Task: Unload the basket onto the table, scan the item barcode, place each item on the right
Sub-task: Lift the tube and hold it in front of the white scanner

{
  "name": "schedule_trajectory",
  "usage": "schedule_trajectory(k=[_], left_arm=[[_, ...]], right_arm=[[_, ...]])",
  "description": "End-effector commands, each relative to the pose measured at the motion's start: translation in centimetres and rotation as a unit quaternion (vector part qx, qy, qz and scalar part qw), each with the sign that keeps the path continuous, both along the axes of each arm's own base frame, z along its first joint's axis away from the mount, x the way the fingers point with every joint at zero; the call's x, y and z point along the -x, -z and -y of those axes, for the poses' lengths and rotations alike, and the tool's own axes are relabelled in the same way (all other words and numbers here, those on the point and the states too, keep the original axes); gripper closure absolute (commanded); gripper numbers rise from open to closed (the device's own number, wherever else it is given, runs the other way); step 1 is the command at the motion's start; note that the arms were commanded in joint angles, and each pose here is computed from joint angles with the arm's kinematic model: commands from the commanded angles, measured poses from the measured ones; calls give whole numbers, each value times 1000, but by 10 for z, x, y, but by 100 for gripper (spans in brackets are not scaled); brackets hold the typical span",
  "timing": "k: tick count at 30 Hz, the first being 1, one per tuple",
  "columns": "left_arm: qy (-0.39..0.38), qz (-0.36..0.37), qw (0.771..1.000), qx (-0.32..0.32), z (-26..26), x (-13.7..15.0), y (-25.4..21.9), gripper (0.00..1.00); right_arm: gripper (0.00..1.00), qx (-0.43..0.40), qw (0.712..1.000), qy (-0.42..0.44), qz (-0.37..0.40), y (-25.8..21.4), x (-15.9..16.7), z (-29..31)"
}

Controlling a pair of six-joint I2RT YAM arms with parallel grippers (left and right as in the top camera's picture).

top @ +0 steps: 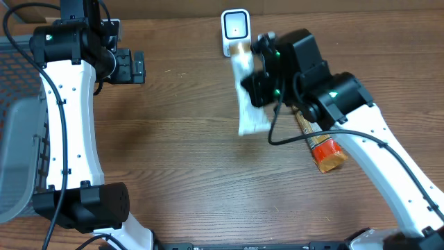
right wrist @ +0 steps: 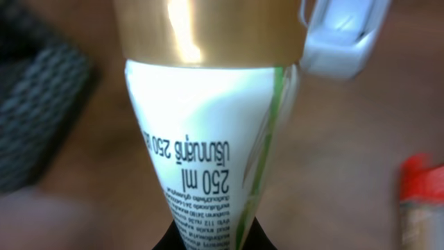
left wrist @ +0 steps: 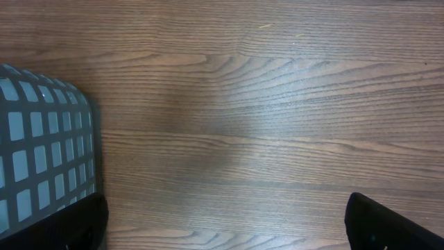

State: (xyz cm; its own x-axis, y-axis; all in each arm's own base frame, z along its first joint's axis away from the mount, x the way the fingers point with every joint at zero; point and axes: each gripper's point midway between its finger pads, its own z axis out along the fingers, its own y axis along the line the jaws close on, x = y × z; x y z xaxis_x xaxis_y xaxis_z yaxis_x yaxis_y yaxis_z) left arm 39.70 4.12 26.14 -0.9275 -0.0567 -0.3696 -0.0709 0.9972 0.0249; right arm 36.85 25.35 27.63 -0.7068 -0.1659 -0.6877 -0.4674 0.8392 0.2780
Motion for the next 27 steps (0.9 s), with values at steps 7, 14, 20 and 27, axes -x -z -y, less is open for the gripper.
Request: schedule_trajectory(k=[7, 14, 20, 27], left_arm=[[11, -6, 1000, -5, 2, -2, 4, 0], [11, -6, 1000, -5, 2, -2, 4, 0], [11, -6, 1000, -5, 2, -2, 4, 0], [11, -6, 1000, -5, 2, -2, 4, 0]], right_arm=[[96, 323, 891, 148, 284, -1, -145, 54], [97, 468, 770, 156, 404, 0, -211, 47], [96, 519, 744, 118, 404, 33, -258, 36], [96, 544, 726, 4, 420, 79, -277, 18]])
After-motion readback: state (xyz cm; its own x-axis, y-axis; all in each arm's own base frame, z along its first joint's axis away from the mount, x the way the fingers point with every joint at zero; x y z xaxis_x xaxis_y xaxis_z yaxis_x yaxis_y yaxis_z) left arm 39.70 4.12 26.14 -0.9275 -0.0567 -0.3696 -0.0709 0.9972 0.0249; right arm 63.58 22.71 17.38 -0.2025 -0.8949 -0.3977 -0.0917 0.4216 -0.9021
